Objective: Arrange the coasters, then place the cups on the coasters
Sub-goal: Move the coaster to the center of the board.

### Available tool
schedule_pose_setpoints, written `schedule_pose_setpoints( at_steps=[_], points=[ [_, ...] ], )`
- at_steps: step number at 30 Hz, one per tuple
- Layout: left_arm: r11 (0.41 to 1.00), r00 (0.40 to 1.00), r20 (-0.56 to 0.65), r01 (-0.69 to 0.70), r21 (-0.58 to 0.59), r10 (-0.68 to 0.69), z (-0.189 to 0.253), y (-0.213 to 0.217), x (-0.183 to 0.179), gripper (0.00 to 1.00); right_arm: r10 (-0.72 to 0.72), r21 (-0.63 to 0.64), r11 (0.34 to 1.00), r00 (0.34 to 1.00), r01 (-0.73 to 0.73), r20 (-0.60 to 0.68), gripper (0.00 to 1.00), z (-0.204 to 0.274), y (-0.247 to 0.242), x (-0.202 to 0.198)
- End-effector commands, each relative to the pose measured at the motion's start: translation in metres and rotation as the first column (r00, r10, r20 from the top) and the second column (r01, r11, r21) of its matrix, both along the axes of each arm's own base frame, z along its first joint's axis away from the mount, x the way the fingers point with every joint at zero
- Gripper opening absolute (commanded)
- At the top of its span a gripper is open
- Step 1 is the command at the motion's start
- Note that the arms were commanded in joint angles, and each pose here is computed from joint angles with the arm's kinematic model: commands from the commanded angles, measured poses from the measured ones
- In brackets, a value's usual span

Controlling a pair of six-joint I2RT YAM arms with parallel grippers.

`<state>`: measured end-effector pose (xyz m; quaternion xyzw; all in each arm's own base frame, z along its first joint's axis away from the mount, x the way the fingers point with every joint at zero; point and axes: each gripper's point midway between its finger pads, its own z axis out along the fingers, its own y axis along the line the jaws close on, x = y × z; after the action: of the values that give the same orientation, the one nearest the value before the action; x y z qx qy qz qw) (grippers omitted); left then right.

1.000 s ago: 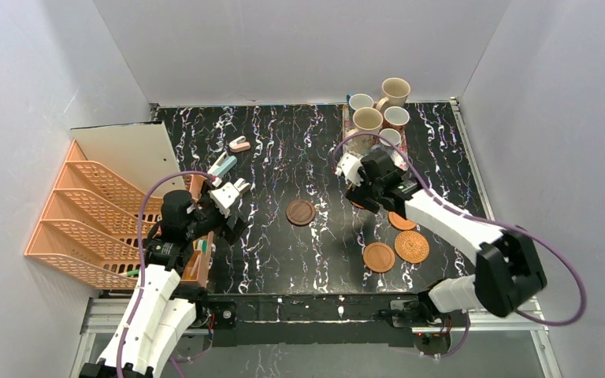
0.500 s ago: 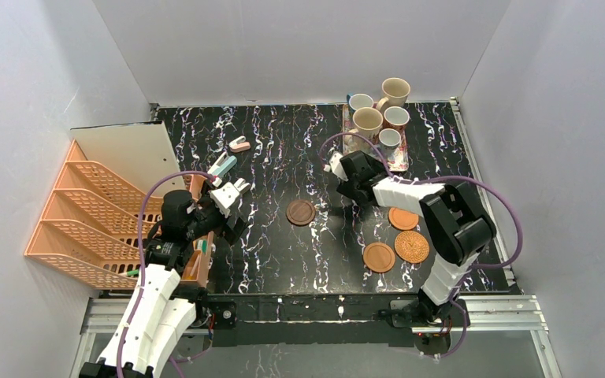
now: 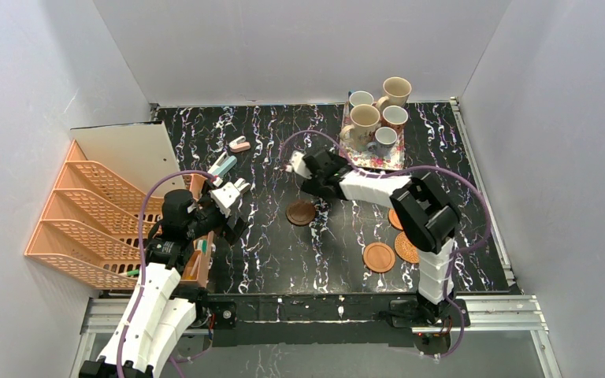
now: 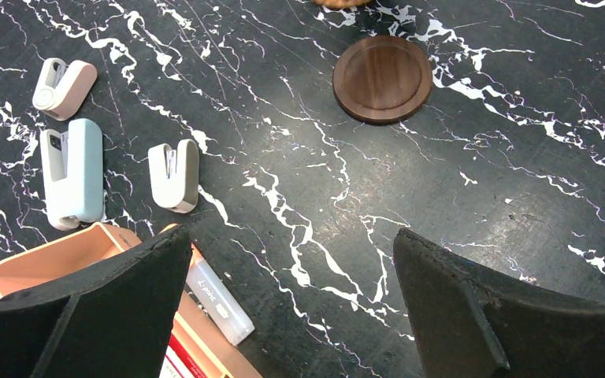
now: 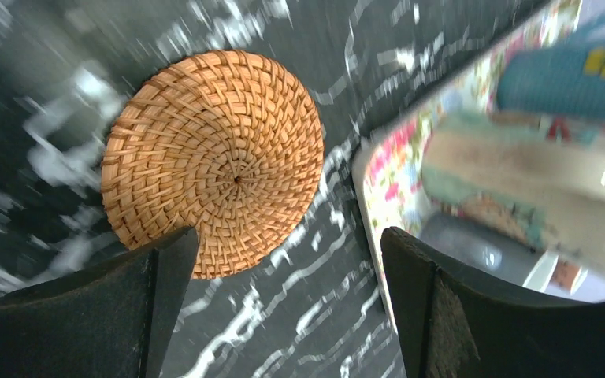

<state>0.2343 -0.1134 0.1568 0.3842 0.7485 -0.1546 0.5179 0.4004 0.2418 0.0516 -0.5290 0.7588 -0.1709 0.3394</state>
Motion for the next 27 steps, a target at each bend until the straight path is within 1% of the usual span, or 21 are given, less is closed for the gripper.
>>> schedule_pose_setpoints(
  at_steps=[1,4,7,13,19,21,24,26,27],
  points=[
    [1.000,1.000,0.012,0.018,-0.006,-0.018,0.006,-0.002,-0.001,0.98,0.064,0.039,0.997,0.989,-0.060,-0.132,0.97,-0.045,0.044,-0.022],
    [1.000,1.000,0.013,0.018,-0.006,-0.018,0.006,-0.002,-0.001,0.98,0.054,0.044,0.998,0.992,-0.049,-0.114,0.97,-0.049,0.059,-0.006],
    [1.000,1.000,0.014,0.019,-0.006,-0.018,0.006,-0.002,-0.001,0.98,0.067,0.066,0.996,0.990,-0.059,-0.127,0.97,-0.055,0.077,0.003],
    [1.000,1.000,0.008,0.018,-0.004,-0.018,0.005,-0.002,-0.001,0.98,0.122,0.123,0.986,0.986,-0.108,-0.115,0.98,-0.054,0.118,0.010],
    [1.000,1.000,0.009,0.018,-0.003,-0.018,0.005,-0.002,0.000,0.98,0.109,0.169,0.982,0.984,-0.085,-0.139,0.98,-0.054,0.139,0.012],
    [1.000,1.000,0.007,0.013,-0.002,-0.013,0.005,-0.001,0.000,0.98,0.080,0.187,0.980,0.992,-0.060,-0.100,0.98,-0.040,0.143,0.020],
    [1.000,1.000,0.010,0.012,-0.003,-0.012,0.006,-0.001,0.000,0.98,0.048,0.230,0.973,0.997,-0.033,-0.059,0.98,0.001,0.143,0.028],
    [1.000,1.000,0.009,0.012,-0.003,-0.012,0.005,-0.001,0.000,0.98,0.069,0.282,0.958,0.996,-0.049,-0.062,0.98,0.033,0.141,0.021],
    [1.000,1.000,0.009,0.014,-0.004,-0.014,0.005,-0.001,-0.001,0.98,0.110,0.324,0.943,0.991,-0.079,-0.076,0.98,0.046,0.143,0.012]
  ],
)
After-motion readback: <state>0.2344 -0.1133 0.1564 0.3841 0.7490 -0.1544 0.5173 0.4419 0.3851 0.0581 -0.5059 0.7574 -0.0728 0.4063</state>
